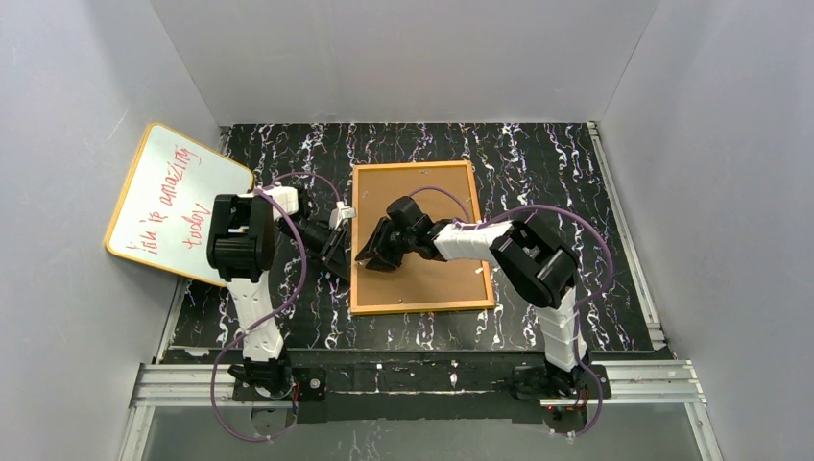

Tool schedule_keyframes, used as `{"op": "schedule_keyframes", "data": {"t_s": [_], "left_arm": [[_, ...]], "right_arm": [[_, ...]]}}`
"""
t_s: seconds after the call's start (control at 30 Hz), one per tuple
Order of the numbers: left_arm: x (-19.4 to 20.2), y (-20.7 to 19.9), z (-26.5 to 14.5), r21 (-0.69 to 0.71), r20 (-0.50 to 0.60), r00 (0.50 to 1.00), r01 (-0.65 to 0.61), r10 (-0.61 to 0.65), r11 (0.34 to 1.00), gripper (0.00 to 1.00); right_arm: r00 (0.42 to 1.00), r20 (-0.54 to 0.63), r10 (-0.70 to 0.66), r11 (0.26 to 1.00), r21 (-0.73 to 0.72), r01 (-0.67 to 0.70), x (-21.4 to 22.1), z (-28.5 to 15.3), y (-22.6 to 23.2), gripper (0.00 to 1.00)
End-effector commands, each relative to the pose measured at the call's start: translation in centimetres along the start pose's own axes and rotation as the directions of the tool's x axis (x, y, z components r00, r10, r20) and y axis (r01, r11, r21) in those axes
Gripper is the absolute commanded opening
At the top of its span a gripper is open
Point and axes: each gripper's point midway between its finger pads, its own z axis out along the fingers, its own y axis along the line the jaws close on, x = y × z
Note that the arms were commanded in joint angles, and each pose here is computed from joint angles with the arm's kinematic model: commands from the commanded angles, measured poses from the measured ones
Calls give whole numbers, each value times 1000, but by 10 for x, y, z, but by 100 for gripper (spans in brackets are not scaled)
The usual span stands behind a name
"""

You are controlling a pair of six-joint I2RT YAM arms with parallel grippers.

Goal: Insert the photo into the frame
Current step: Install the photo frame at the center of the board.

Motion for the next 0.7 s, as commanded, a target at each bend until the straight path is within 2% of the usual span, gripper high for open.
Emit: {"op": "schedule_keyframes", "data": {"t_s": [0.0,0.33,0.47,0.67], "left_arm": [[4,-4,6,36,-2,1000,-5,5,999,25],[2,-3,12,10,-3,999,-33,33,999,25],[-7,-7,0,3,8,999,-45,45,999,26],[-50,0,-35,-35,97,994,-50,53,998,30]], "right_arm": [[1000,9,20,999,-38,-19,-6,11,16,47],[999,10,49,997,-62,-49,-9,18,22,44],[999,7,41,994,-100,-41,-9,1,33,44],[986,166,3,993,-114,16,-76,-45,36,54]]}}
